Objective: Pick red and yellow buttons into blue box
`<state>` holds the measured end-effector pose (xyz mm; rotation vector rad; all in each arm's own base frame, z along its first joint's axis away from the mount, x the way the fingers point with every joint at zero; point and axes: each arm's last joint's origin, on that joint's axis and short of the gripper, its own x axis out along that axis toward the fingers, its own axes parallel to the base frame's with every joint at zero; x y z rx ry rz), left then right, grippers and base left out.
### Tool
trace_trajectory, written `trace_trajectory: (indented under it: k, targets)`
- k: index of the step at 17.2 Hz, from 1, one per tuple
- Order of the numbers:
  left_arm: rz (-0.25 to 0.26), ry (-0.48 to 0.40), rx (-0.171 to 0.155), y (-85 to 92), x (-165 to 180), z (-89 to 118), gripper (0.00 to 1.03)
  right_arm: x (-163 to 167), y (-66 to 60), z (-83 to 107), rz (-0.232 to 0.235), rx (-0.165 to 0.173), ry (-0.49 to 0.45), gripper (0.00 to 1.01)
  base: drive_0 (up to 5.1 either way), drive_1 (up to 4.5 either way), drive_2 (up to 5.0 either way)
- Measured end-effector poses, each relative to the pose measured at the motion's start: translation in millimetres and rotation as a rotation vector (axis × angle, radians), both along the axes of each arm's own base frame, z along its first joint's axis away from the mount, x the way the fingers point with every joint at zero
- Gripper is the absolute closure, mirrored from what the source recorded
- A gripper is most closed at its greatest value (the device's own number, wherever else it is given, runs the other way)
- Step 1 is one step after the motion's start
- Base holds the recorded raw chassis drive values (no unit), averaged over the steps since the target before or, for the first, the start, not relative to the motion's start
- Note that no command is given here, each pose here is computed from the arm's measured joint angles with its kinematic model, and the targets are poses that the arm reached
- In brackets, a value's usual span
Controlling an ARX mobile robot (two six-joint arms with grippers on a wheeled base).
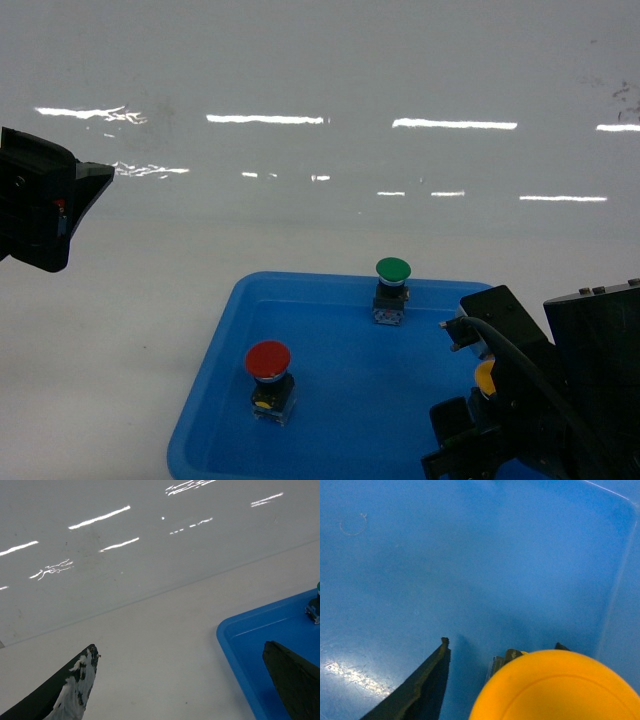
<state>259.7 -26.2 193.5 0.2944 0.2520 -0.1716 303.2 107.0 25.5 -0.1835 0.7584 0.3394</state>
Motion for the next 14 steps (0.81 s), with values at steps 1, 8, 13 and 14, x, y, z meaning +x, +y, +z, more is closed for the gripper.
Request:
trace_trajectory:
  k: [1, 8, 13, 14]
  targets:
    - [0.0, 0.0, 0.0, 0.0, 0.0, 0.0, 0.05, 0.0, 0.0, 0.0, 0.0, 0.0, 0.0, 0.48, 0.0, 0.0, 0.0]
    - [0.0, 0.0, 0.0, 0.0, 0.0, 0.0, 0.05, -4.9, -6.1, 4.3, -0.011, 0.016, -0.031, 0.73, 0.0, 0.0, 0.0]
    - [0.0, 0.0, 0.0, 0.0, 0.0, 0.0, 0.05, -19.7, -23.5, 61.0, -0.043, 0.149, -0.163, 0.73, 0.0, 0.0, 0.0]
    - [0.0, 0.0, 0.0, 0.0, 0.0, 0.0, 0.05, -27.2, -25.1, 69.8, -0.04, 0.178, -0.171, 0.73, 0.0, 0.0, 0.0]
